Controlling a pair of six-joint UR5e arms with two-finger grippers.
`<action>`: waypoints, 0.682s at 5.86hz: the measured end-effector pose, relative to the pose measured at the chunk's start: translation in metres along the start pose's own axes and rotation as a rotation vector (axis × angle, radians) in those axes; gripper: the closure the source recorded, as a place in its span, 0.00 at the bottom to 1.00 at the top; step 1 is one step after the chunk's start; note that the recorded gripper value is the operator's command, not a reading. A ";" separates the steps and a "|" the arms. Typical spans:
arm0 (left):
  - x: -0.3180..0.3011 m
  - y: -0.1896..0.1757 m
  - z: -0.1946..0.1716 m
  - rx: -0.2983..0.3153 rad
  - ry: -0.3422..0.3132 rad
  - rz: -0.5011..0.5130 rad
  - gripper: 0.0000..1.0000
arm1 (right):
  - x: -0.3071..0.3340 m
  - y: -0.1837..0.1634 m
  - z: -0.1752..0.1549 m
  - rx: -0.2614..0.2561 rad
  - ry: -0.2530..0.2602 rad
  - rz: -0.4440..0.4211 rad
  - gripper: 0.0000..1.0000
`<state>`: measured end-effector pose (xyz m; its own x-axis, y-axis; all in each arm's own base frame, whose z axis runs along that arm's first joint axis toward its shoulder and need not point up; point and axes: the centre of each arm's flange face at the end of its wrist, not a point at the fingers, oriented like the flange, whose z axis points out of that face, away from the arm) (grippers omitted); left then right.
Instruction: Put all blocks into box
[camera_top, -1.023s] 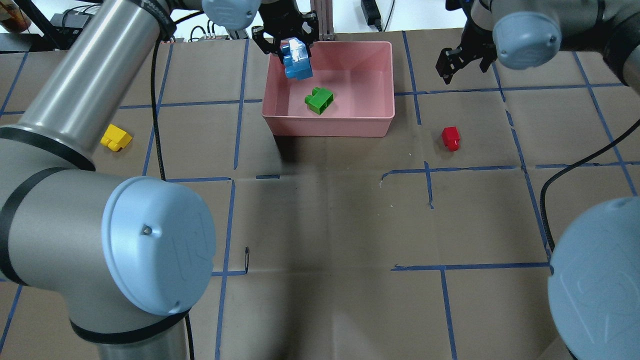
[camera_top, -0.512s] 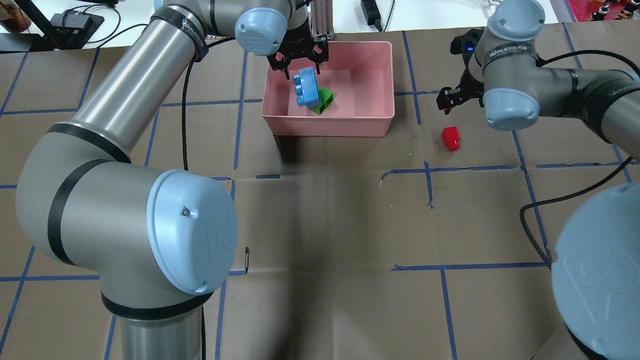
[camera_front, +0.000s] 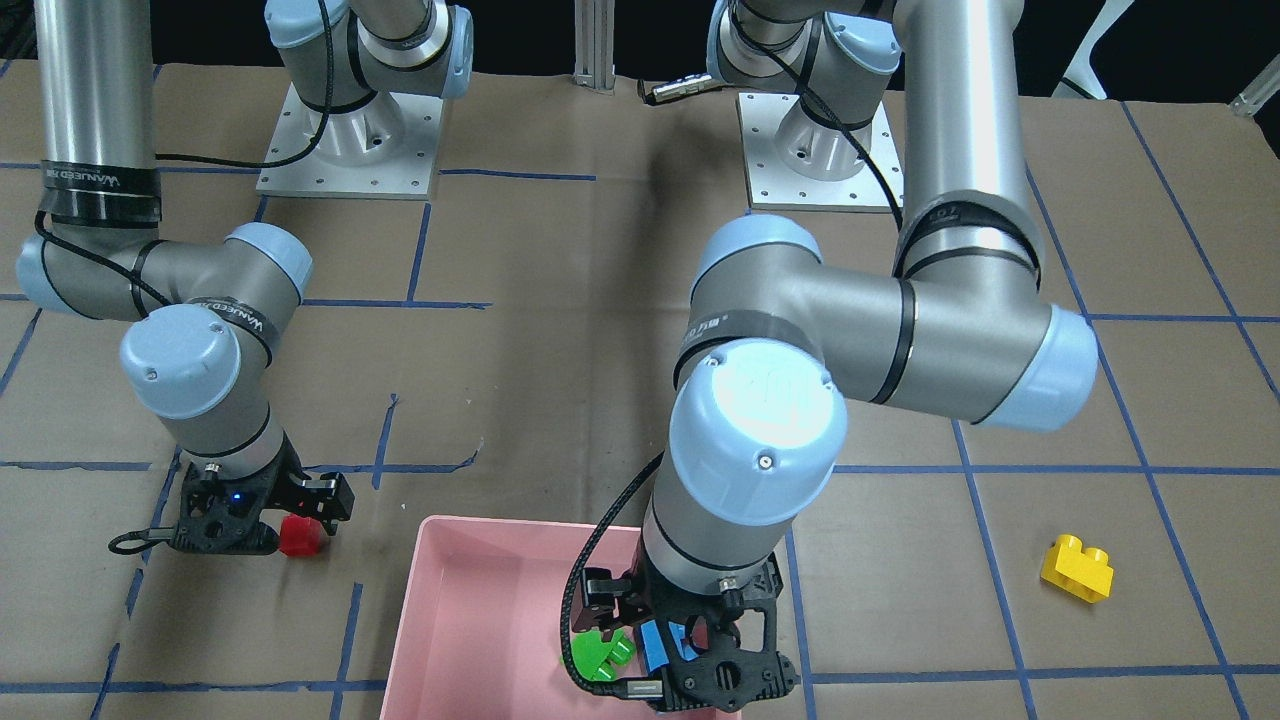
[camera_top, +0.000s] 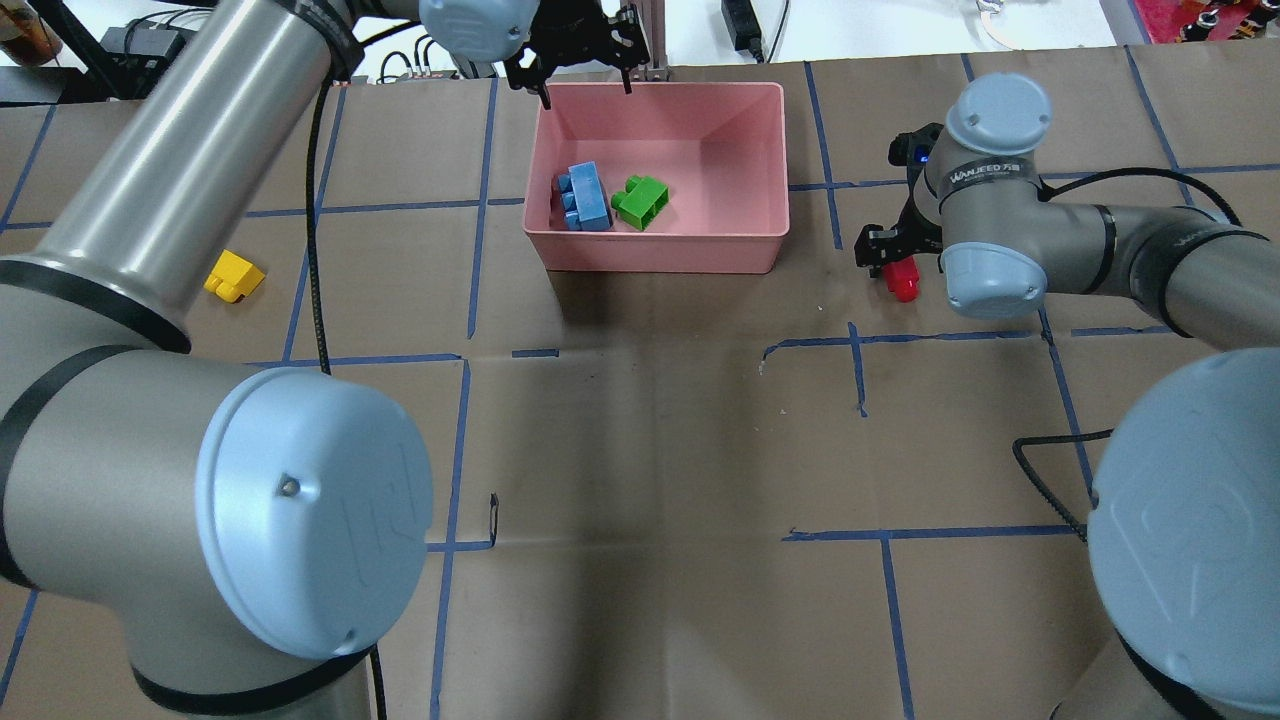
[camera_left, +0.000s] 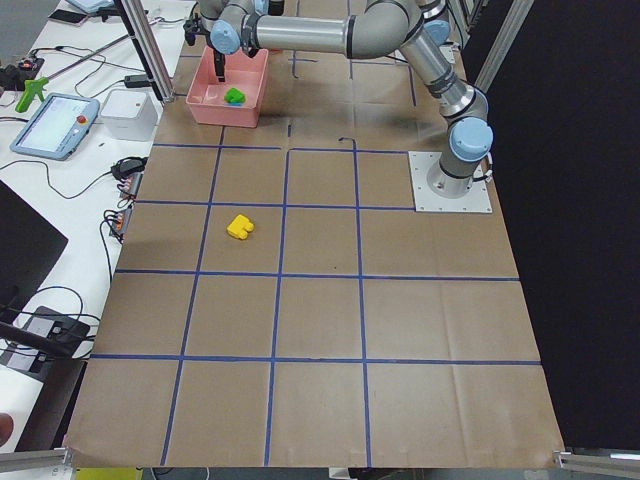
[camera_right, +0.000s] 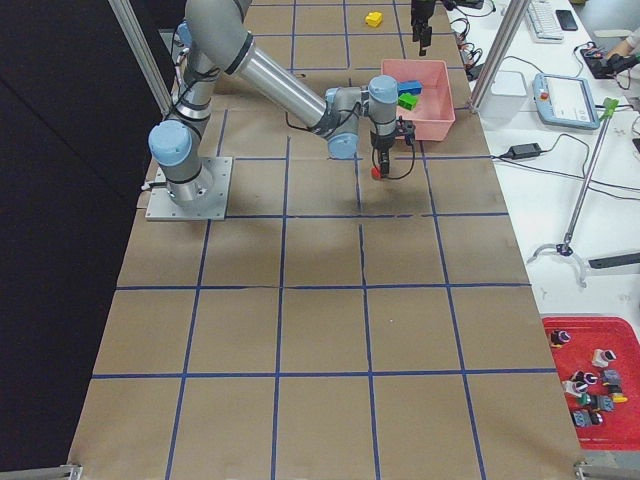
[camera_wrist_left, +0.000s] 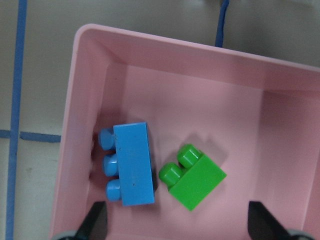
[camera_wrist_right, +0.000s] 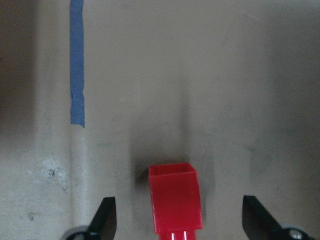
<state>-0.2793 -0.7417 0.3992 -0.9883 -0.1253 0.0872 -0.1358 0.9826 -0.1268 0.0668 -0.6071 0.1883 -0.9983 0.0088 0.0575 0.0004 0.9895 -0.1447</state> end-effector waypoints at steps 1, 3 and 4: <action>-0.041 -0.002 -0.042 -0.001 -0.009 -0.016 0.01 | -0.001 0.007 0.007 -0.010 -0.002 0.002 0.45; -0.150 -0.019 -0.075 -0.014 -0.031 0.015 0.01 | -0.002 0.012 0.007 -0.015 -0.003 0.002 0.93; -0.212 -0.031 -0.077 -0.022 -0.041 0.042 0.01 | -0.002 0.011 0.005 -0.012 -0.005 -0.001 0.95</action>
<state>-0.0602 -0.7349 0.4605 -0.9952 -0.0889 0.0416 -0.0929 0.9898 -0.1081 0.0681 -0.5971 0.1814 -0.9986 0.0070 0.0529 -0.0001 0.9911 -0.1329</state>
